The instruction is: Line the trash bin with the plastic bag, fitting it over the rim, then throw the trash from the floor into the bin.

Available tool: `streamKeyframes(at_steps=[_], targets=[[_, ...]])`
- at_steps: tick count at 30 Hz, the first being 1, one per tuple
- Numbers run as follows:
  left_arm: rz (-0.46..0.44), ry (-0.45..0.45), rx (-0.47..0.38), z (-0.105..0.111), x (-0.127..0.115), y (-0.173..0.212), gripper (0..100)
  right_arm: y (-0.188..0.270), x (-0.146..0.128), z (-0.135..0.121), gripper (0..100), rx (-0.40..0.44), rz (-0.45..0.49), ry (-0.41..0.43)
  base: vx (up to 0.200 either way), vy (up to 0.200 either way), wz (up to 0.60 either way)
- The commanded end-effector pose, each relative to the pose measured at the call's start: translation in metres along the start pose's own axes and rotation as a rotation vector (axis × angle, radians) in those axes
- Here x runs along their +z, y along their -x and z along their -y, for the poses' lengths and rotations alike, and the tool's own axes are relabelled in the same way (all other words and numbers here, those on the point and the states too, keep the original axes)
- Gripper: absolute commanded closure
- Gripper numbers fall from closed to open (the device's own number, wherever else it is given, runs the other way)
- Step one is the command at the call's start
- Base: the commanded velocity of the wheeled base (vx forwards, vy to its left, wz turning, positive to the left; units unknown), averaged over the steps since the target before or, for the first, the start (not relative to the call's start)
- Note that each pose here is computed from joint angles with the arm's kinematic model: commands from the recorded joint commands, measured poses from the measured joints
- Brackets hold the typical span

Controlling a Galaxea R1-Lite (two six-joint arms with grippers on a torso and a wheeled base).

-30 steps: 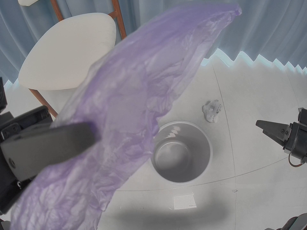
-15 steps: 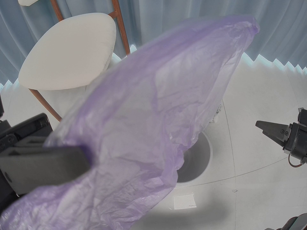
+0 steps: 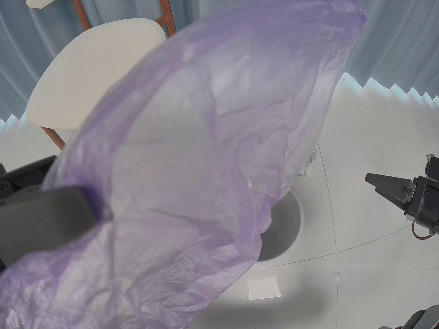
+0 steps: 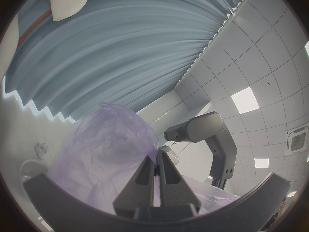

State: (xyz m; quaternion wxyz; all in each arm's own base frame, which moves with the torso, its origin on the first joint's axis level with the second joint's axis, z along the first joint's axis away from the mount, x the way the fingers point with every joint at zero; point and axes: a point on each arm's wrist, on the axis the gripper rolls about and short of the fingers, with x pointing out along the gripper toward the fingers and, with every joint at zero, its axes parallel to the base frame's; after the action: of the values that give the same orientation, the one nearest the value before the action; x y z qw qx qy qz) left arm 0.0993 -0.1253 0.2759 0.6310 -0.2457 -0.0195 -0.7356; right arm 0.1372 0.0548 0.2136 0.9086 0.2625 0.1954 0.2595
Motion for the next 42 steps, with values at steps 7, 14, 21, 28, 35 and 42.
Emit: streamKeyframes(at_steps=[7,14,21,28,35,42], targets=[[-0.027,0.056,0.069,-0.024,-0.011,-0.002,100,0.001,0.0,0.0,0,0.002,0.002,0.015,0.0,0.0,0.0],[-0.036,0.097,0.077,-0.046,-0.014,-0.015,100,0.003,0.002,-0.003,0,0.012,0.018,0.039,0.0,0.0,0.0],[-0.053,0.203,0.048,-0.056,-0.01,-0.025,100,0.001,0.001,-0.001,0,0.005,0.009,0.035,0.0,0.0,0.0],[-0.056,0.237,0.054,-0.079,-0.02,-0.032,100,0.001,0.0,-0.001,0,0.004,0.002,0.032,0.0,0.0,0.0],[-0.03,0.251,0.043,-0.094,-0.027,-0.034,100,0.0,-0.001,0.0,0,0.002,-0.001,0.031,0.0,0.0,0.0],[-0.03,0.286,0.06,-0.104,-0.029,-0.035,100,0.0,0.0,-0.001,0,0.003,0.001,0.034,0.0,0.0,0.0]])
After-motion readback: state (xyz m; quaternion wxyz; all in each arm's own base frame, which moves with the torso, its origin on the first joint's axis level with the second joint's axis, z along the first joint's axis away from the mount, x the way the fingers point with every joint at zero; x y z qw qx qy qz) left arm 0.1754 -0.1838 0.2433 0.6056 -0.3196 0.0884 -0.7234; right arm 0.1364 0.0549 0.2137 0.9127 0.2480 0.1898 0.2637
